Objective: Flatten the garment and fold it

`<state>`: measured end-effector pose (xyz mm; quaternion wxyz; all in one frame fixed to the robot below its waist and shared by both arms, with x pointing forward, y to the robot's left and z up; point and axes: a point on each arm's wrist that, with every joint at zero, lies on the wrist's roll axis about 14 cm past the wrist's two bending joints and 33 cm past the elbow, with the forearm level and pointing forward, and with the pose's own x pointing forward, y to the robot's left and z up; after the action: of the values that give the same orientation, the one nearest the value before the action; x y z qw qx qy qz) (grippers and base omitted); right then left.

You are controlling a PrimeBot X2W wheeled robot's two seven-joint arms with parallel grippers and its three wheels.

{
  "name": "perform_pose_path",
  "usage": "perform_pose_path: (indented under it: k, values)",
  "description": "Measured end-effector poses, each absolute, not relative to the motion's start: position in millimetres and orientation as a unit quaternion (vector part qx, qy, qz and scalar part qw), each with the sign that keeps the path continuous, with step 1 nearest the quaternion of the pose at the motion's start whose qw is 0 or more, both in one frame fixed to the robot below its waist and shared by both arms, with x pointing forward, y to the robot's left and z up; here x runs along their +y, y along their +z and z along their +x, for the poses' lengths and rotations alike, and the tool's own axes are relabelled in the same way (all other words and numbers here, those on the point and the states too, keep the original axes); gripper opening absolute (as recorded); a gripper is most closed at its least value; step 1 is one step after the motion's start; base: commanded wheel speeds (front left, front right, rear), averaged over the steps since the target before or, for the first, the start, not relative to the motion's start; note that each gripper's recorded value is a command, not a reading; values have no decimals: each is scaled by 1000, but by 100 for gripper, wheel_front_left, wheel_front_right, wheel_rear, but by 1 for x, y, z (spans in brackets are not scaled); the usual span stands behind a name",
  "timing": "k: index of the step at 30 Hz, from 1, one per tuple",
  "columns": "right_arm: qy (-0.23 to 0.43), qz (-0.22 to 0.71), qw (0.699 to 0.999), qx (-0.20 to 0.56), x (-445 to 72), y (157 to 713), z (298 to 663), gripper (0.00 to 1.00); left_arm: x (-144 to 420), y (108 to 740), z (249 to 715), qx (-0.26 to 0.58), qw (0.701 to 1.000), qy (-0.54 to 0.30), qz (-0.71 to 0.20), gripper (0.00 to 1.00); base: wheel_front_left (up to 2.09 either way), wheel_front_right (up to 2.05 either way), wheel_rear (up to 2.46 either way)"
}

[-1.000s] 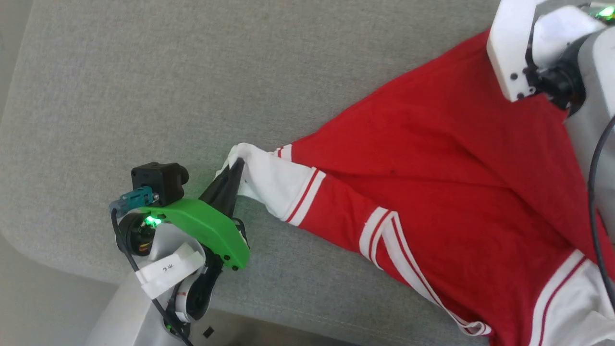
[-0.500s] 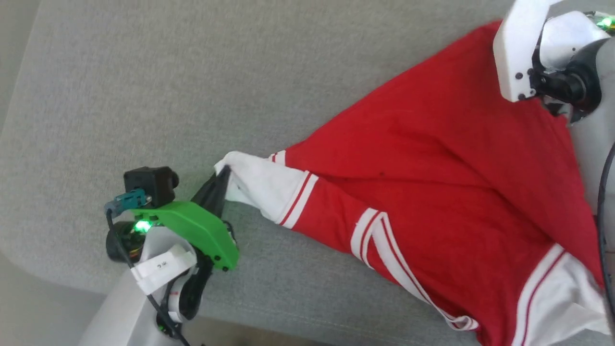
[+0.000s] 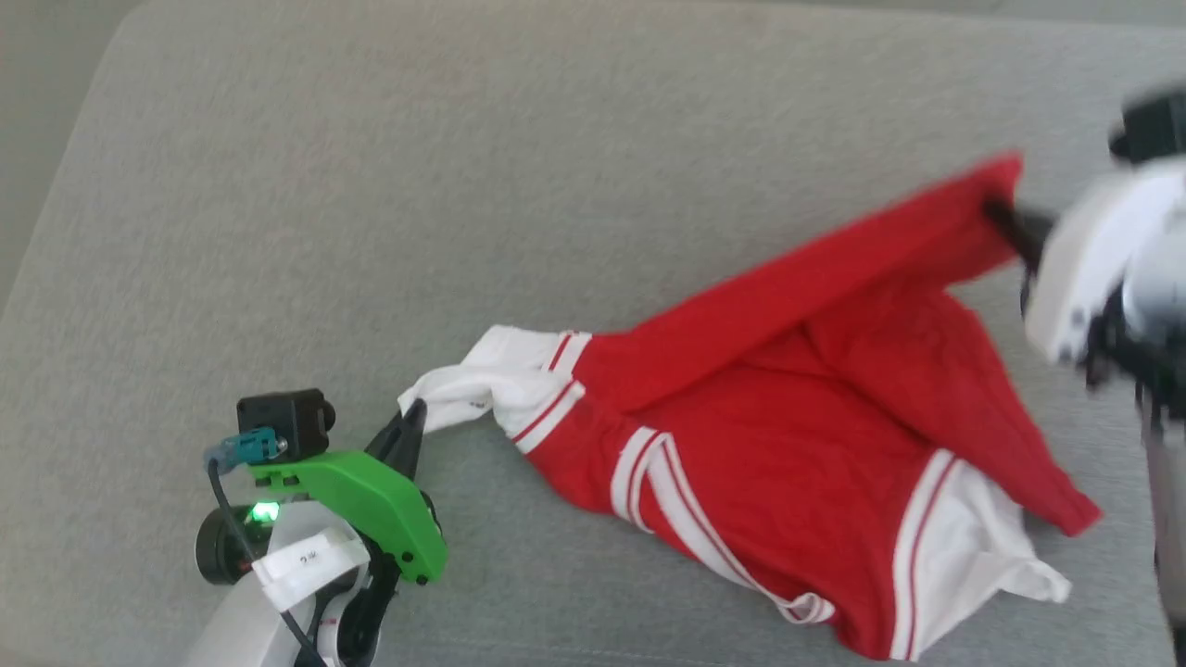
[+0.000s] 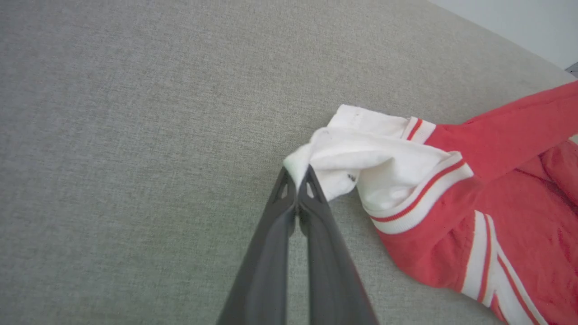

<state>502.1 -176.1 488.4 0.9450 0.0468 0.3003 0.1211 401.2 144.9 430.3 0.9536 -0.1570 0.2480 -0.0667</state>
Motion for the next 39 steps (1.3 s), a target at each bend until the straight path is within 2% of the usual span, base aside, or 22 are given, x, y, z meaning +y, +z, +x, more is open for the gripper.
perform_pose_path:
  k: [5,10,15,19,22,30,39]
  values:
    - [91,97,941,311,-195,477,445,0,129,446,400,235,955,-94,-155,0,0,0,0]
    - [70,145,921,354,-199,451,387,0,121,457,396,224,956,-107,-156,0,0,0,0]
    - [67,169,911,371,-195,445,360,0,120,462,391,220,956,-109,-163,0,0,0,0]
    - [73,172,917,352,-194,460,364,0,120,467,391,214,956,-114,-163,0,0,0,0]
    - [84,160,929,323,-196,484,381,0,118,481,401,192,960,-129,-159,0,0,0,0]
    - [110,111,963,218,-209,585,438,0,128,583,456,59,976,-168,-128,0,0,0,0]
    - [109,91,979,150,-220,657,462,0,134,684,487,-50,977,-189,-81,0,0,0,0]
